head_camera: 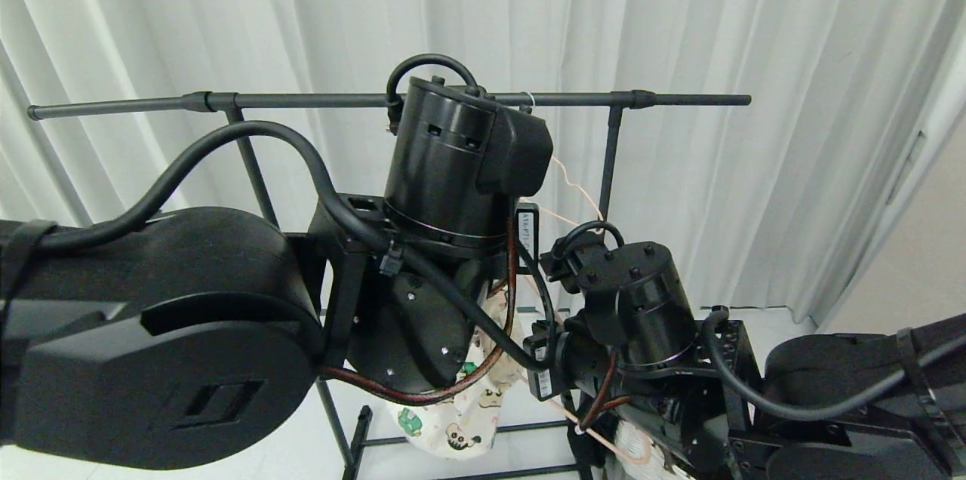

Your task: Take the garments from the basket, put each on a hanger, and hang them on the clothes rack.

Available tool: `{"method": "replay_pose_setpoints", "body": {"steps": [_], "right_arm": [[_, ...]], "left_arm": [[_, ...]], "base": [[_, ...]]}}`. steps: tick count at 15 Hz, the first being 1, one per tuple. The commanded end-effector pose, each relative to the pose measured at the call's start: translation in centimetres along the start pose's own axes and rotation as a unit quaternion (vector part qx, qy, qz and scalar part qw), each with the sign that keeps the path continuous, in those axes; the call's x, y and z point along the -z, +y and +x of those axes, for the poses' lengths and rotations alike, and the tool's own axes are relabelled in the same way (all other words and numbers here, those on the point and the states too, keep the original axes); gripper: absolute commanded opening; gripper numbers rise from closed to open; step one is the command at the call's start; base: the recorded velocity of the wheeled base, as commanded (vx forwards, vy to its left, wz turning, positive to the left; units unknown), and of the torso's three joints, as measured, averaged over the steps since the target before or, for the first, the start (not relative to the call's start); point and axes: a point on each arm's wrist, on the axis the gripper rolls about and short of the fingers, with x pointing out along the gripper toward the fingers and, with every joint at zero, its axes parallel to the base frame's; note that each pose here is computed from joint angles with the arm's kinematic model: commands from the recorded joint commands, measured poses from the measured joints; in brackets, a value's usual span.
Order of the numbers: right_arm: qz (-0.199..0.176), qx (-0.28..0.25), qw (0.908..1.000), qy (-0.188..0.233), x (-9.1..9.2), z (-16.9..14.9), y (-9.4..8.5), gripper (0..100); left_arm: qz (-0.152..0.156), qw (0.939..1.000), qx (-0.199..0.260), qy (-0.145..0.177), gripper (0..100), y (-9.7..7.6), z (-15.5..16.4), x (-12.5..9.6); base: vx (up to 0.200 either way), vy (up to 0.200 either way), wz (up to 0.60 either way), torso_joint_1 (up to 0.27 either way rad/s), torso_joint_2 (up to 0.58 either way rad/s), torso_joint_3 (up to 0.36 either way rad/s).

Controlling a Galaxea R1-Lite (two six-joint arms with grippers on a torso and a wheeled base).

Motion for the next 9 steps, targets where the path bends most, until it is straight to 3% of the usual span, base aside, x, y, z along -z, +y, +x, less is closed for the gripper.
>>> {"method": "replay_pose_setpoints", "body": {"steps": [1,2,3,5,9], "right_arm": [[0.003,0.003,1.0,-0.002,0.0,0.1,-0.2,0],[0.003,0.005,1.0,-0.004,-0.1,0.1,-0.2,0],[0.003,0.007,1.0,-0.004,0.0,0.1,-0.2,0],[0.004,0.014,0.9998,-0.01,-0.3,0.0,-0.3,0],[0.01,0.007,0.9996,-0.027,-0.6,0.0,-0.2,0]], "left_arm": [[-0.003,1.0,-0.005,-0.002,0,0.5,-0.1,-0.2],[-0.005,0.9999,-0.01,-0.002,0,0.8,0.1,-0.3],[-0.006,0.9999,-0.015,-0.003,100,1.1,0.2,-0.4],[-0.012,0.9996,-0.027,-0.004,100,2.2,0.7,-0.7],[-0.014,0.9993,0.036,0.003,100,3.1,-0.8,-1.1]], "base": [[0.0,0.0,0.0,0.0,0.0,0.0],[0.0,0.0,0.0,0.0,0.0,0.0],[0.0,0.0,0.0,0.0,0.0,0.0],[0.0,0.0,0.0,0.0,0.0,0.0],[0.0,0.0,0.0,0.0,0.0,0.0]]}}
